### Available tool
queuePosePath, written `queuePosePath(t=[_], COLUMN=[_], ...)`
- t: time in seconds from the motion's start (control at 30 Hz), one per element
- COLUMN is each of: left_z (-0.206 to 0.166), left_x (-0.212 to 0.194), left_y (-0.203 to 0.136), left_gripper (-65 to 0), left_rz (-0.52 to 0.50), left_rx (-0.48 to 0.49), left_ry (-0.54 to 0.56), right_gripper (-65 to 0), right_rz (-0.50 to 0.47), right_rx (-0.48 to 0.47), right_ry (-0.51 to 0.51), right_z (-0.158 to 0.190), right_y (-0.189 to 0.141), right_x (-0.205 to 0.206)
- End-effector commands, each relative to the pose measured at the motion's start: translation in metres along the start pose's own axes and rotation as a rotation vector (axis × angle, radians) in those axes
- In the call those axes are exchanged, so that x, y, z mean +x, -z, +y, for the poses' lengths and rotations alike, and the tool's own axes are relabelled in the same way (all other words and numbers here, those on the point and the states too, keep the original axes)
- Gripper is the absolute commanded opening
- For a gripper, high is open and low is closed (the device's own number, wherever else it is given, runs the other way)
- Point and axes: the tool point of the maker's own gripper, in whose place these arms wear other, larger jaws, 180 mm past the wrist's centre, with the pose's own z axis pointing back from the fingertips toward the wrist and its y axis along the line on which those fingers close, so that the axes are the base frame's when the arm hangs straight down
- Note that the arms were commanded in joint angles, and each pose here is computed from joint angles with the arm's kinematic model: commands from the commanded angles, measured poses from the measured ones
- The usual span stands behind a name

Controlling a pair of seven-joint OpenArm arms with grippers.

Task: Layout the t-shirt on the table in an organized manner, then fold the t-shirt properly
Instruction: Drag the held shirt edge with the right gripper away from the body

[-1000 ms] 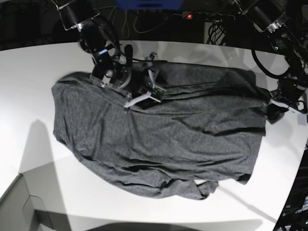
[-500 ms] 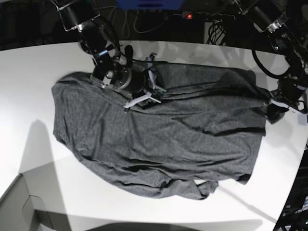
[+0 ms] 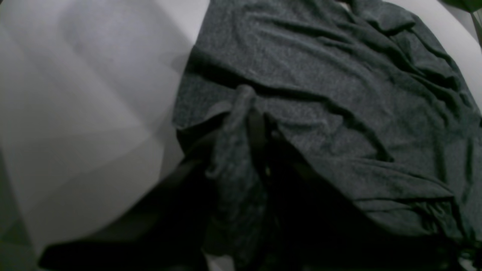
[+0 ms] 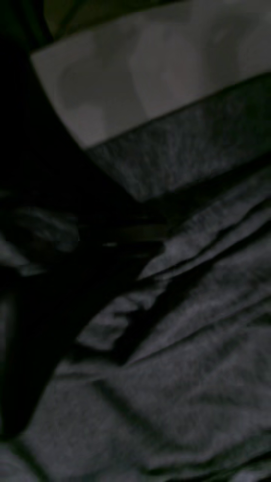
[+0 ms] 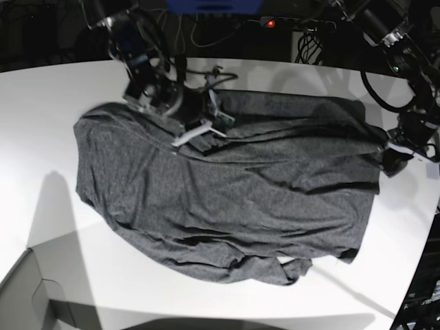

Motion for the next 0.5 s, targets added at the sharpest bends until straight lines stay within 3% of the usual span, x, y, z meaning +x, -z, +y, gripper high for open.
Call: queuePosePath(t=[0.0,0.47], left_z=[-0.003,-0.003], left_x=[0.019,0.021], left_y=[-0.003,-0.004], left_gripper=[-64.9,-64.9], left_rz=[-0.056,-0.061], left_rx=[-0.010,-0.011], left_ry=[0.019,0.022], right_gripper=[-65.0,-65.0], right_rz=[-0.058,-0.054], right_rx=[-0.025,-0.074], right_ry=[0.002,0.095], right_z=[-0.006,0.027], right_y=[-0.006,-0.060], right_x=[0.016,0.005])
